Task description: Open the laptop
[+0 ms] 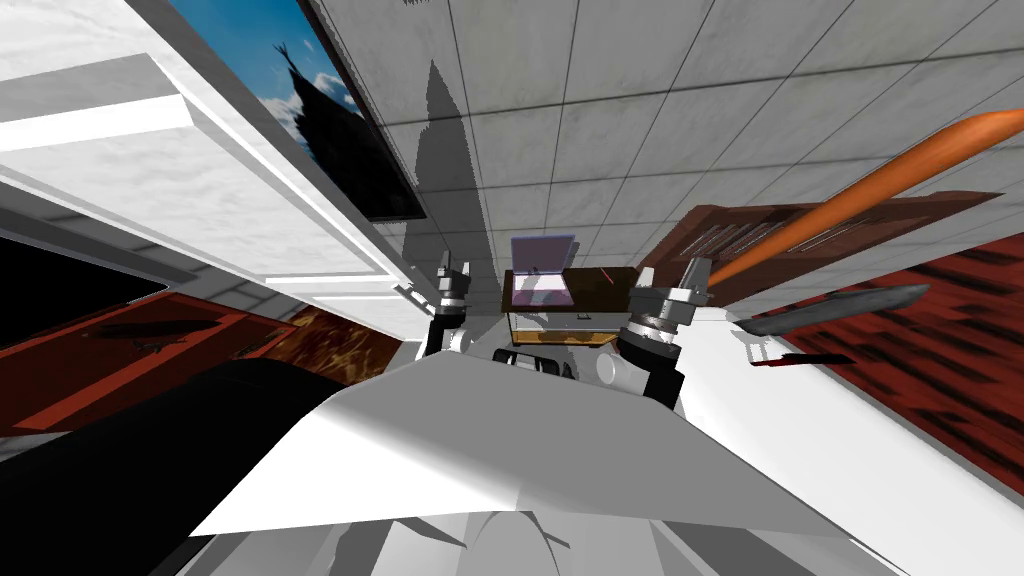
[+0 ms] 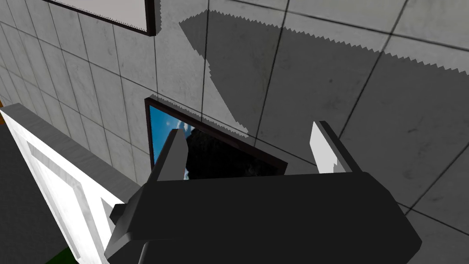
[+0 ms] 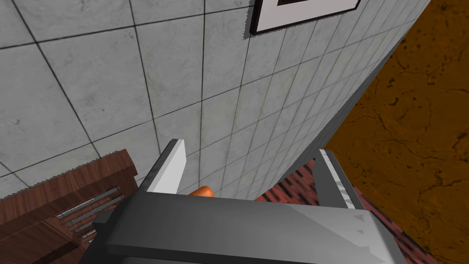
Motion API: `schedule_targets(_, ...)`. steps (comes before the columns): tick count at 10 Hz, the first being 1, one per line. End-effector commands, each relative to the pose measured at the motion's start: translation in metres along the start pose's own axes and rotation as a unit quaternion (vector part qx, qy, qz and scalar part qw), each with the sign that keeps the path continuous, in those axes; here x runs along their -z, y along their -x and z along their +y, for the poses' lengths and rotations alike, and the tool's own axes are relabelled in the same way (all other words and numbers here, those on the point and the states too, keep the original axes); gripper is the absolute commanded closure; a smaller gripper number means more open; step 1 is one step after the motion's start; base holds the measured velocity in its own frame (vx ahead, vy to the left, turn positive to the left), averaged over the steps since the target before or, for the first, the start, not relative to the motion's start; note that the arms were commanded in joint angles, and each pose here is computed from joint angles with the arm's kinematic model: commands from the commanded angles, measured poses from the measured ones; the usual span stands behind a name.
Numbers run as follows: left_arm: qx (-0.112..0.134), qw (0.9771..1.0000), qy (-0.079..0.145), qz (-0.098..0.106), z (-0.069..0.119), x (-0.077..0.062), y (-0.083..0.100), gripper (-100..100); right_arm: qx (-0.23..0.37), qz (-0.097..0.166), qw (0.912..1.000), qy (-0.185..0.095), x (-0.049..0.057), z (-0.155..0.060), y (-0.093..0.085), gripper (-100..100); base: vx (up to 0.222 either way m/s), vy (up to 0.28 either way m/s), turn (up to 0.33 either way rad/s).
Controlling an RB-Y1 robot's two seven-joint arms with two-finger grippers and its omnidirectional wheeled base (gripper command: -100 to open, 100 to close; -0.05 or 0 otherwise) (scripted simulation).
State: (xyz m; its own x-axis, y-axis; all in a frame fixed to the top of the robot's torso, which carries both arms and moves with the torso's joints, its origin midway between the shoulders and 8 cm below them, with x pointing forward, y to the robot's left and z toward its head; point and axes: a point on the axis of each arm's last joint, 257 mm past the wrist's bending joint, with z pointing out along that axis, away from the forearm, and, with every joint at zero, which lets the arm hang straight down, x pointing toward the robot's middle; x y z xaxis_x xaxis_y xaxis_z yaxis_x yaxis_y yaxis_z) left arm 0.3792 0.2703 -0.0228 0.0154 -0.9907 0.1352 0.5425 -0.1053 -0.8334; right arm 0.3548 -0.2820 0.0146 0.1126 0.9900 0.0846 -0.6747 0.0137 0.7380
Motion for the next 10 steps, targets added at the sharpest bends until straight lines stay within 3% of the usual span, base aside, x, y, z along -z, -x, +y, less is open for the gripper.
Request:
schedule_targets(1, 0.000, 1.0000, 0.000, 0.000, 0.000, 0.000, 0.000, 0, 0.000, 0.000, 1.0000, 0.000, 0.000, 0.000, 0.000, 0, 0.000, 0.000, 0.000)
schedule_targets(2, -0.014, 0.9997, 0.016, 0.015, 0.009, -0.005, 0.001, -100, 0.000, 0.000, 1.0000, 0.000, 0.000, 0.000, 0.000, 0, 0.004, -0.034, -0.022)
schedule_targets(5, -0.031, 0.9983, 0.043, 0.023, 0.026, -0.017, 0.008, -100, 0.000, 0.000, 1.0000, 0.000, 0.000, 0.000, 0.000, 0, 0.002, -0.071, -0.026)
schedule_targets(9, -0.044, 0.9962, 0.074, 0.016, 0.044, -0.036, 0.023, -100, 0.000, 0.000, 1.0000, 0.000, 0.000, 0.000, 0.000, 0, 0.006, -0.074, -0.025)
schedule_targets(10, -0.044, 0.9955, 0.082, 0.014, 0.048, -0.036, 0.024, -100, 0.000, 0.000, 1.0000, 0.000, 0.000, 0.000, 0.000, 0, 0.003, -0.073, -0.026)
